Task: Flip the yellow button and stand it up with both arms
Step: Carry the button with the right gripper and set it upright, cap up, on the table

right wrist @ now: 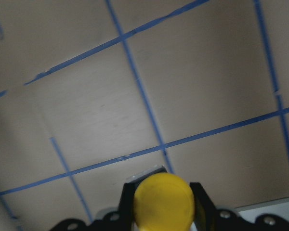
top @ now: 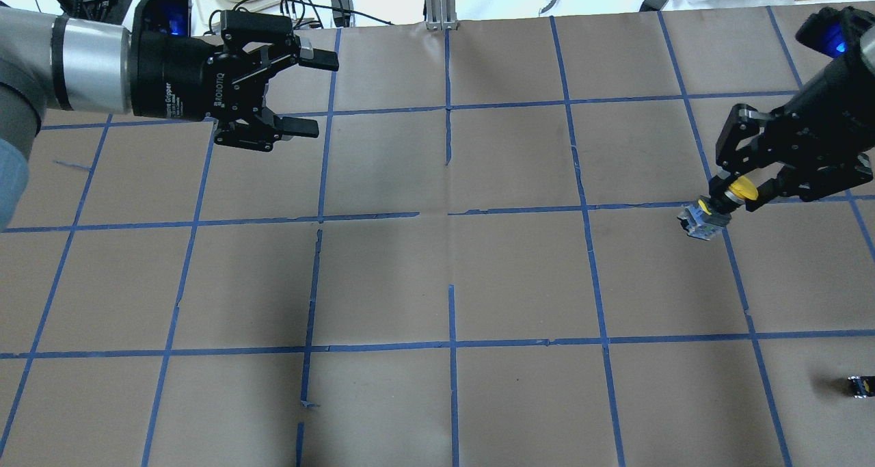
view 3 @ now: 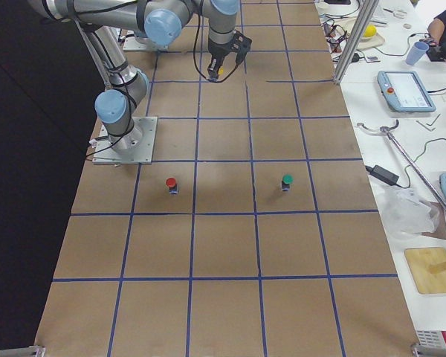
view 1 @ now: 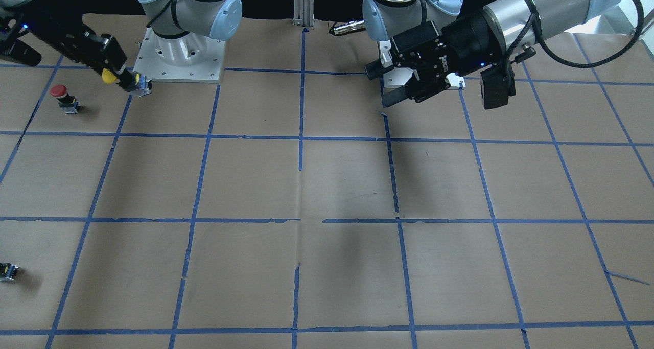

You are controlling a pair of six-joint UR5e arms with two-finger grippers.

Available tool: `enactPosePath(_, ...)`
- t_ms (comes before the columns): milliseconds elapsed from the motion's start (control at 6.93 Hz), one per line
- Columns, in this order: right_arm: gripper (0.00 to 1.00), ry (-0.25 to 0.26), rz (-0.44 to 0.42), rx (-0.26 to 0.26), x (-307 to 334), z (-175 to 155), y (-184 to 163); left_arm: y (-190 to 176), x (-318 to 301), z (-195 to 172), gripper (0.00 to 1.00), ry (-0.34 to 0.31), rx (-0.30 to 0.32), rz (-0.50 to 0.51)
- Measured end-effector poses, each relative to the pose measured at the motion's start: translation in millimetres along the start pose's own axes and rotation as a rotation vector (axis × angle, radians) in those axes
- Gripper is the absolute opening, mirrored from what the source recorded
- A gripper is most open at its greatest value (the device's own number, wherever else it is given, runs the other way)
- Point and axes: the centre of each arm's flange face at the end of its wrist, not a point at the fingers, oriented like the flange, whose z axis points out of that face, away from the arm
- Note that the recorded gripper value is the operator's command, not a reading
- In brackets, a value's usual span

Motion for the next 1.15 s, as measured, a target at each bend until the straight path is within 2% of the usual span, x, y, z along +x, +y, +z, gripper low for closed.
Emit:
enactPosePath(144, 0.0, 0.143, 0.011, 0.069, 23, 28, -15, -17, -10, -3, 0.99, -0.142, 0.015, 0.018)
enactPosePath(288, 0.0, 0.221, 0.05, 0.127, 50, 51, -32, -30, -14, -9, 0.99, -0.29, 0.025, 0.038)
enactPosePath(433, 0.01, 0.258, 0.111, 0.179, 83, 70, -53, -36, -13, -14, 0.99, -0.443, 0.027, 0.059)
enactPosePath(577, 0.01, 0.273, 0.173, 0.225, 114, 87, -75, -38, -8, -12, 0.99, -0.582, 0.014, 0.09)
enactPosePath(721, 0.01, 0.274, 0.225, 0.249, 142, 102, -91, -41, -1, 3, 0.99, -0.707, -0.014, 0.14)
enactPosePath(1010, 0.02, 0.234, 0.253, 0.249, 190, 142, -114, -43, 22, 44, 1.0, -0.965, -0.065, 0.293)
enactPosePath(1154, 0.02, 0.211, 0.231, 0.246, 209, 160, -122, -45, 27, 42, 1.0, -1.035, -0.078, 0.346)
